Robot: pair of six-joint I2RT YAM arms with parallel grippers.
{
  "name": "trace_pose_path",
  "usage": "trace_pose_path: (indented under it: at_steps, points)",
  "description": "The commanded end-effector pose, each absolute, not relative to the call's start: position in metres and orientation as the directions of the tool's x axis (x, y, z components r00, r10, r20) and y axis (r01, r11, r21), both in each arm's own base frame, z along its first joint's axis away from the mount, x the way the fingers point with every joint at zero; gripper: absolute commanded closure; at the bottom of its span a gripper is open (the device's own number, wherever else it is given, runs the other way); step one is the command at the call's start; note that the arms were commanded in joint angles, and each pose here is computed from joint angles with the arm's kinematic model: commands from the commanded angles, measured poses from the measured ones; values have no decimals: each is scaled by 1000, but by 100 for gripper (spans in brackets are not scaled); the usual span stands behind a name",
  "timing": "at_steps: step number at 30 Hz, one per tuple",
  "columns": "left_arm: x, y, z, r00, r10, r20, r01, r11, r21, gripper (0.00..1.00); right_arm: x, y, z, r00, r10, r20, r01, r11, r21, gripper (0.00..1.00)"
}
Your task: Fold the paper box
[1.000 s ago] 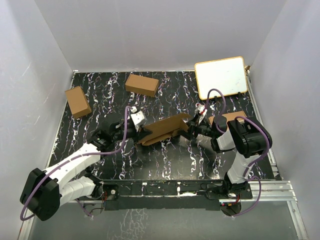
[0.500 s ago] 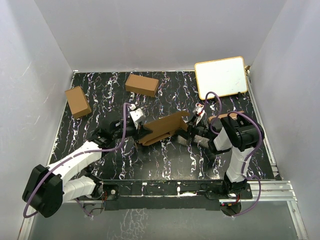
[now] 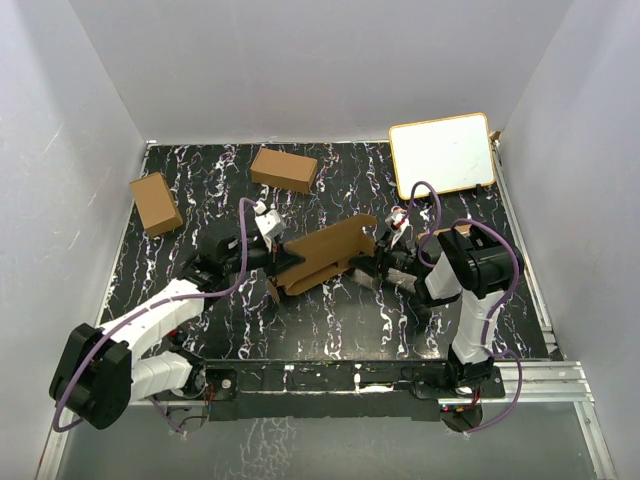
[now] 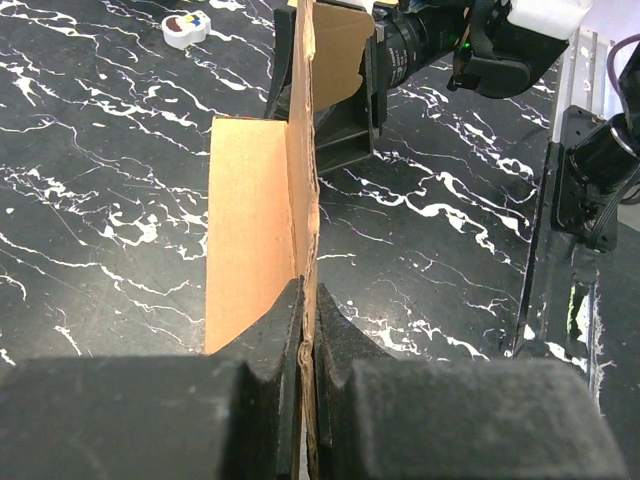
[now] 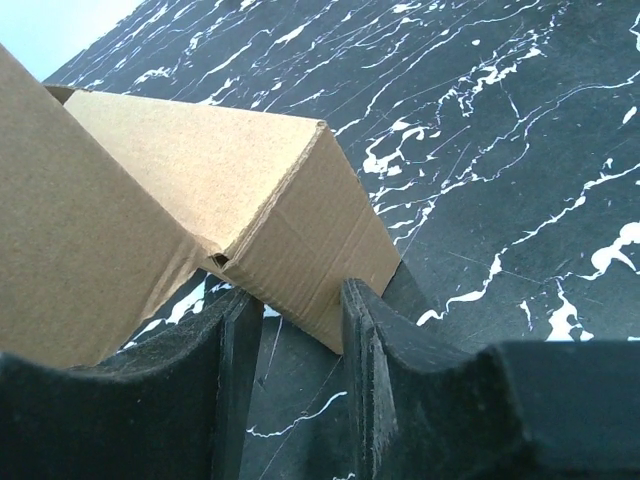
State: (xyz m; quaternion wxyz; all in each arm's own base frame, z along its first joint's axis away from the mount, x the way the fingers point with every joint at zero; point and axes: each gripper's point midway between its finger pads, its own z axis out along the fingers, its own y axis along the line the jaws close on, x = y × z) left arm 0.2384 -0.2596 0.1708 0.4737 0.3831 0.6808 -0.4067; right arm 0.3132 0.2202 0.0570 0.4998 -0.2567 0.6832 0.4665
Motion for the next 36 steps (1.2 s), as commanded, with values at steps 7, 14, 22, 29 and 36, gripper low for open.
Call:
trace_pose_path:
  at_steps: [7, 14, 22, 29, 36]
  points:
    - [234, -266, 179, -278, 96, -956, 919, 317, -235, 100, 328, 228, 110, -65, 178, -982, -893, 429, 137, 72]
    - [250, -261, 193, -294, 62, -954, 882, 403, -246, 100, 325, 231, 133, -1, 142, -990, -918, 392, 58, 92]
    - [267, -238, 224, -287, -3, -958, 793, 560, -239, 83, 330, 233, 147, -33, -30, -999, -938, 347, 20, 92]
    - [266, -233, 242, -332, -64, -941, 750, 587, -305, 45, 317, 226, 147, -106, -214, -971, -957, 286, 42, 92]
    - [258, -238, 249, -395, -96, -914, 750, 541, -381, 22, 305, 201, 135, -248, -424, -871, -939, 328, 107, 92]
